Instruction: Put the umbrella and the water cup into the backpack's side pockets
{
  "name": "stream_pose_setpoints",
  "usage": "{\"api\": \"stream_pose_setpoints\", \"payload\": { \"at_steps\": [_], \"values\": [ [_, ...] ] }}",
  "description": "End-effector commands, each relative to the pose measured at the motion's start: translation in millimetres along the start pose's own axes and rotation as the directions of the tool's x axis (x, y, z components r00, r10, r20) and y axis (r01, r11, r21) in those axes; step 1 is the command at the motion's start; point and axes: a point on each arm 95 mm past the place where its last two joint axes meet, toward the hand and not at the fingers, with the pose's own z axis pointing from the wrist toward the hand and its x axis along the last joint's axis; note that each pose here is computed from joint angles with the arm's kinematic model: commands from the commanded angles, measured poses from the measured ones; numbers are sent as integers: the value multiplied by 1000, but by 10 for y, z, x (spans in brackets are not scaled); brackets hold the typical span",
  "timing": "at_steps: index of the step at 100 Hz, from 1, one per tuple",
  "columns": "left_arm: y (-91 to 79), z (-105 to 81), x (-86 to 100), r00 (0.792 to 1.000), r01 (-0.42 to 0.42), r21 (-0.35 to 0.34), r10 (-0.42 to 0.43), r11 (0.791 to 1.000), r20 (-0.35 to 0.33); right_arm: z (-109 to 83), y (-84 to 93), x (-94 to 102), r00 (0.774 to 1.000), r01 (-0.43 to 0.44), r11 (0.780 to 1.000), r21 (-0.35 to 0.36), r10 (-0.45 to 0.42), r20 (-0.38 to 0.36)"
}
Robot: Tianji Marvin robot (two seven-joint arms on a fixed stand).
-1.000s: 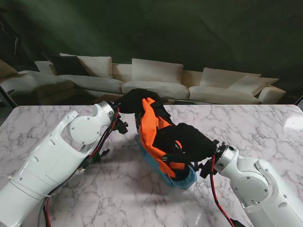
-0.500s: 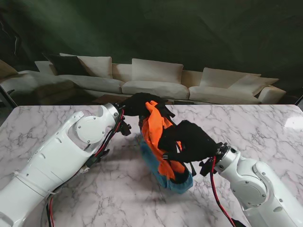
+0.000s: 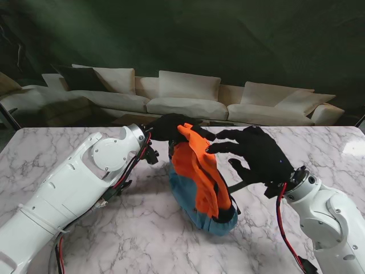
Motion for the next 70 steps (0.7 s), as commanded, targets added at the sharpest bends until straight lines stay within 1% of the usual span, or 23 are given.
{"api": "stream_pose_setpoints", "payload": {
  "at_steps": [1, 13, 22, 32, 48, 59, 70],
  "values": [
    [5, 22, 36, 1000, -2, -24, 2, 1000, -13, 80, 91, -15, 999, 29, 999, -25, -29, -15],
    [6, 26, 30, 1000, -4, -31, 4, 1000, -13, 206, 116, -36, 990, 133, 991, -35, -134, -33],
    [9, 26, 32, 1000, -1, -35, 1, 999, -11, 316, 98, -40, 983, 170, 985, -23, -171, -63],
    [9, 25, 33, 1000, 1, -36, -1, 999, -10, 436, 57, -34, 973, 205, 979, 10, -202, -113],
    [1, 28, 31, 1000, -2, -41, 2, 999, -8, 595, -88, -4, 956, 233, 970, 65, -217, -197],
    [2, 33, 24, 1000, 7, -44, -8, 999, -3, 652, -237, 28, 947, 237, 967, 93, -208, -243],
    [3, 33, 21, 1000, 13, -46, -13, 999, 0, 683, -366, 37, 942, 235, 966, 107, -199, -272]
  ]
}}
